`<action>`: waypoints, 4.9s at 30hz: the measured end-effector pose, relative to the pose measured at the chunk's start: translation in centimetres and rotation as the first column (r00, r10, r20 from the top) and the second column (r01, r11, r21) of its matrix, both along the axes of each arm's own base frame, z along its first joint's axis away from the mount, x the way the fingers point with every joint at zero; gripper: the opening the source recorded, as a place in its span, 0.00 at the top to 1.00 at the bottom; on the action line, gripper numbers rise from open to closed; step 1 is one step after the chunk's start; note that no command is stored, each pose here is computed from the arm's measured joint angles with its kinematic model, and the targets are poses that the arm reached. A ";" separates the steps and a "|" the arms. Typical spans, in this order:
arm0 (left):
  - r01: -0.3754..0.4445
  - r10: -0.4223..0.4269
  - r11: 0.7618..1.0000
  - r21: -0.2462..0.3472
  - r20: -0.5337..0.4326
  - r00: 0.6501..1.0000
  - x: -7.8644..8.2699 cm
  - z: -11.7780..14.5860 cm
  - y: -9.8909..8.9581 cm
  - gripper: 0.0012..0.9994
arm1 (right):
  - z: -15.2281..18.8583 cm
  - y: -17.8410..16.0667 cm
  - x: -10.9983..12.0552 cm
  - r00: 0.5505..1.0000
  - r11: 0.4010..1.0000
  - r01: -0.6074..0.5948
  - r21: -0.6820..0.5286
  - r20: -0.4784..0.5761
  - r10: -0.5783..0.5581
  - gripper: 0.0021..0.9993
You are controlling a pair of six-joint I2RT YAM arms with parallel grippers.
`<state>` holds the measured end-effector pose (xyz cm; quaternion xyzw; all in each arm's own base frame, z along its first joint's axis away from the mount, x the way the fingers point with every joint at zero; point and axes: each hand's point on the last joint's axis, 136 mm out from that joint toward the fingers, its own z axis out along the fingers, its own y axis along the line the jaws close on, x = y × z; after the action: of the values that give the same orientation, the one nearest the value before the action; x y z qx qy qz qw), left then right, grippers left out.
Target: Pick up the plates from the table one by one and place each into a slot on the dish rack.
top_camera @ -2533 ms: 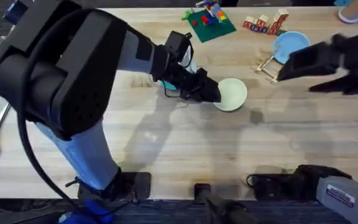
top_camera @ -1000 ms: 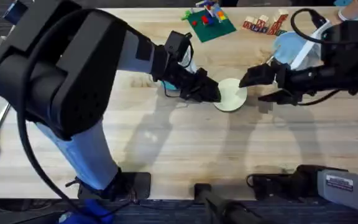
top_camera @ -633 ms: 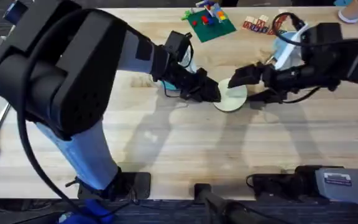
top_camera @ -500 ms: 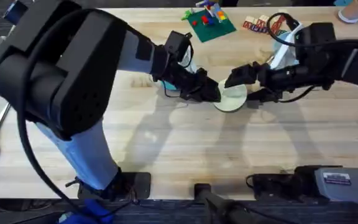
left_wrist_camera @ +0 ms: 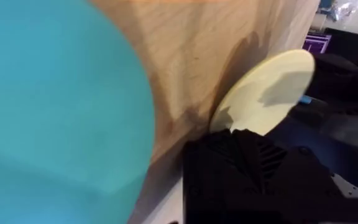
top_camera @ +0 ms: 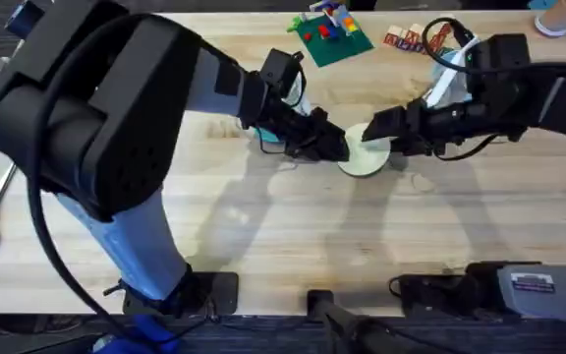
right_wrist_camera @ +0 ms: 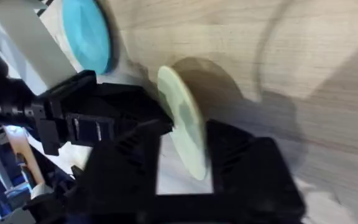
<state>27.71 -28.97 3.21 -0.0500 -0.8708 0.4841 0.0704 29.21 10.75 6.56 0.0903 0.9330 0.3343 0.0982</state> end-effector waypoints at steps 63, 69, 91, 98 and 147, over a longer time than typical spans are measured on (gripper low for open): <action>-0.414 0.154 0.791 0.450 0.508 0.847 5.1 16.4 13.5 0.00 | 14.2 -3.2 5.1 0.902 0.944 -0.067 -0.324 0.385 0.197 0.97; -0.413 0.154 0.791 0.451 0.507 0.848 5.1 16.4 13.5 0.00 | 17.8 -6.0 6.6 0.780 0.820 -0.026 -0.572 0.502 0.375 0.97; -0.414 0.154 0.791 0.451 0.507 0.848 5.1 16.4 13.6 0.00 | 18.0 -15.3 6.6 0.571 0.210 -0.120 -0.970 0.105 0.814 0.97; -0.413 0.154 0.791 0.451 0.507 0.848 5.1 16.4 13.5 0.00 | 18.0 -15.2 6.6 0.539 0.251 -0.122 -0.960 0.148 0.829 0.97; -0.039 0.101 0.664 0.747 -0.038 0.994 -8.9 13.5 18.3 0.00 | 14.9 -16.6 7.1 0.515 0.520 -0.193 -0.832 0.365 0.776 0.97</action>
<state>18.84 -10.66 16.68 0.0350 -0.9903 0.0902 0.0992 36.29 -5.82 21.45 -0.3834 0.8478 -0.0279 0.3653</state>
